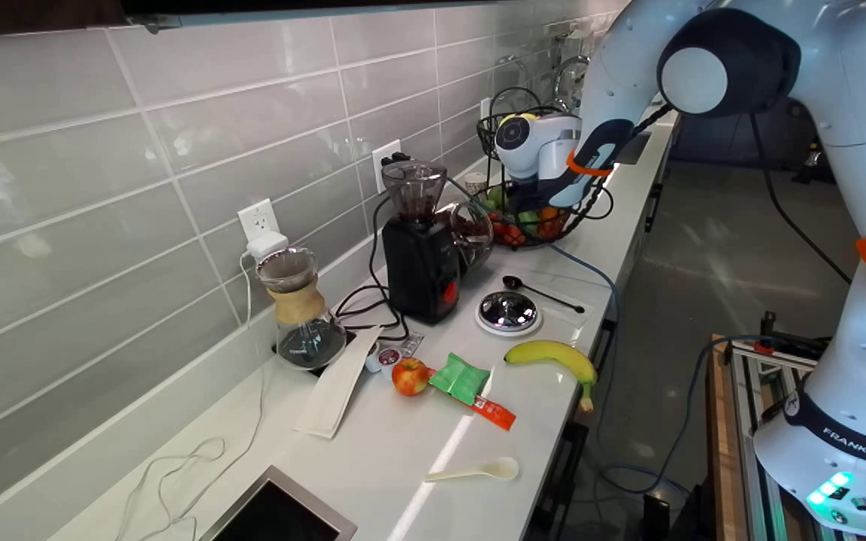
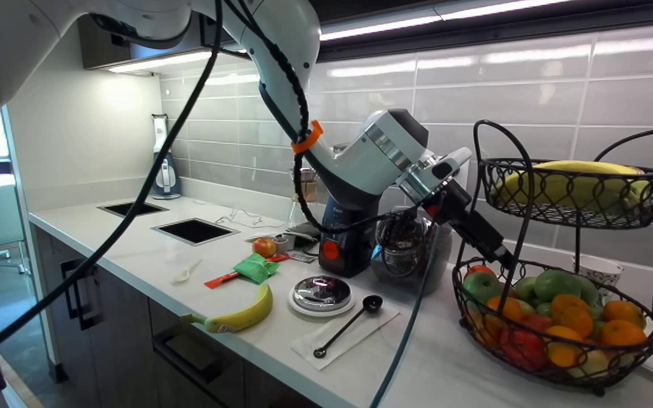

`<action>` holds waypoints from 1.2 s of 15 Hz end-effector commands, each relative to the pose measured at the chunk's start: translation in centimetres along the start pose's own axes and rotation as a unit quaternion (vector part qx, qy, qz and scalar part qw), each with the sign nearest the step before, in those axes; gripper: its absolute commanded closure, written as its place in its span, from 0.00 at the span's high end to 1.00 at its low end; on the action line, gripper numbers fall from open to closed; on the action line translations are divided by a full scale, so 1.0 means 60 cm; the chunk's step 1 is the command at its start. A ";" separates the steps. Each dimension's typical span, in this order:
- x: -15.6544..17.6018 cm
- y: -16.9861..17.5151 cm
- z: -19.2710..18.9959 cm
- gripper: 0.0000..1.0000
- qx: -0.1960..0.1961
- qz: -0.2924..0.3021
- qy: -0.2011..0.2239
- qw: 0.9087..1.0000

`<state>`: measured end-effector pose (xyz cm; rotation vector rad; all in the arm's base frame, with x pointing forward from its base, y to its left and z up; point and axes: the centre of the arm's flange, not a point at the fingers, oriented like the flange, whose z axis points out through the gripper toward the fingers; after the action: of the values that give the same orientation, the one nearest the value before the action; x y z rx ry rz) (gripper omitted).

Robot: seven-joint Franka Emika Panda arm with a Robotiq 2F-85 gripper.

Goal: Move the clementine from the counter top to the fruit rack where the other clementines are

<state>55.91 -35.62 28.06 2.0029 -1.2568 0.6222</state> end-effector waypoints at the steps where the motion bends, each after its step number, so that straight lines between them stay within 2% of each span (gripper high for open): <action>1: 0.002 -0.010 -0.017 1.00 0.013 0.000 -0.015 1.000; 6: 0.020 0.004 -0.050 1.00 0.010 0.010 -0.025 1.000; 13: 0.032 0.011 -0.101 1.00 -0.018 -0.021 -0.051 0.998; 18: 0.045 0.020 -0.146 1.00 -0.030 -0.039 -0.126 0.991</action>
<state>56.47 -31.56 34.17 2.0740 -1.2810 0.4071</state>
